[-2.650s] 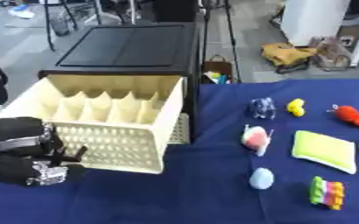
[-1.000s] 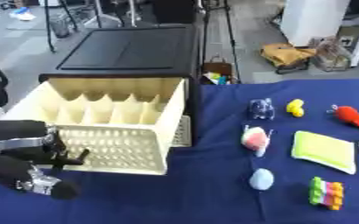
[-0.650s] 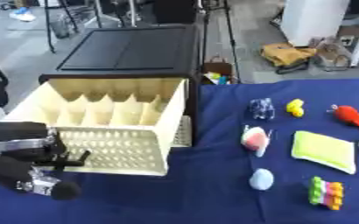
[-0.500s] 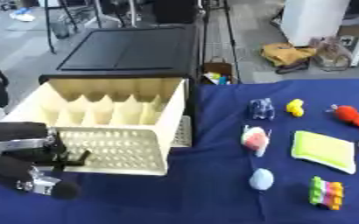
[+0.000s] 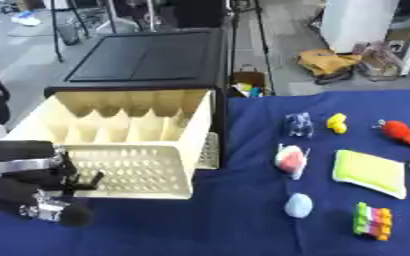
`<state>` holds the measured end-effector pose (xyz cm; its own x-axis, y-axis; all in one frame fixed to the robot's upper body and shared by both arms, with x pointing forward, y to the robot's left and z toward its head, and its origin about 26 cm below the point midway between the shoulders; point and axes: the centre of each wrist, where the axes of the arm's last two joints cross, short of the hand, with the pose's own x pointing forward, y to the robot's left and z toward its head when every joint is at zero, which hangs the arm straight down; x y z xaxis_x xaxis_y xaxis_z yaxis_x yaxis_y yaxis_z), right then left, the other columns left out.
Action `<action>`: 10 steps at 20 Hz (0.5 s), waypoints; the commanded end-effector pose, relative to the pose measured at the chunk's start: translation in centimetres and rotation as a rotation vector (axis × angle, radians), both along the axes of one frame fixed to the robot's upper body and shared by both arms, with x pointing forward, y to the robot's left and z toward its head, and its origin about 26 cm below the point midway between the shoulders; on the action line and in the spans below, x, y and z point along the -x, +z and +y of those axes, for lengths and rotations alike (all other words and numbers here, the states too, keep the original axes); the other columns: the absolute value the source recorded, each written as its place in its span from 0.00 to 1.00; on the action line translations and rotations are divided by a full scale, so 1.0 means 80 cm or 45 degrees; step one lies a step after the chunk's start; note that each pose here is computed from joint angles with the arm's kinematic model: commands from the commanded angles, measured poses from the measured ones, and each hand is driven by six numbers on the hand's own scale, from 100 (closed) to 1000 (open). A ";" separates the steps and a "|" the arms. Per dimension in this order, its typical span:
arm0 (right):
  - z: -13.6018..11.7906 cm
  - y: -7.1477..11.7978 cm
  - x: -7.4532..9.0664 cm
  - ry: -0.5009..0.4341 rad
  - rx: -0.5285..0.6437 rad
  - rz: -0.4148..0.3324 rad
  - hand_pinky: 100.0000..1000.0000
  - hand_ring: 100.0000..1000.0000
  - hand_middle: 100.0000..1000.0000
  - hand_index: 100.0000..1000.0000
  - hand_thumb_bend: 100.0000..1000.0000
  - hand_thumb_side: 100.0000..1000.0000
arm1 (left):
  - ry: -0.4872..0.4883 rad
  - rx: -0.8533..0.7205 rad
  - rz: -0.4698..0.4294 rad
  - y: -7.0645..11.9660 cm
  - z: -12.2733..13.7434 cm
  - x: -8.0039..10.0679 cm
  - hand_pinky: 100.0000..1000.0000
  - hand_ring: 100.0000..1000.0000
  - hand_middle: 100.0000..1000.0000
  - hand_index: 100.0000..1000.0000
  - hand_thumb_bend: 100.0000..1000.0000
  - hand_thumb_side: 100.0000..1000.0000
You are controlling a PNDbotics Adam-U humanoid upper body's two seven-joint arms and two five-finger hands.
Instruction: Pick up objects from table and place into drawer.
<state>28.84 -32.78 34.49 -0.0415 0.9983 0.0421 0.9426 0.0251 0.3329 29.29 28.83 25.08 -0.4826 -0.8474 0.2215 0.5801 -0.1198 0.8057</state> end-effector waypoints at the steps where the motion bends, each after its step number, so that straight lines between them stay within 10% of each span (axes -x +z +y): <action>1: 0.002 0.012 0.006 -0.015 0.007 -0.066 0.53 0.61 0.56 0.63 0.00 1.00 | -0.038 -0.026 0.045 -0.007 -0.004 0.002 0.00 0.16 0.19 0.91 0.98 1.00; 10: 0.002 0.011 0.006 -0.021 0.005 -0.063 0.53 0.60 0.56 0.63 0.00 1.00 | -0.054 -0.218 -0.221 0.018 0.002 0.000 0.00 0.10 0.09 0.90 0.93 1.00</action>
<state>28.84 -32.77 34.49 -0.0410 0.9983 0.0419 0.9425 0.0247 0.3332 29.33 28.81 25.97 -0.5337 -0.8447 0.0405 0.4548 -0.2463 0.8559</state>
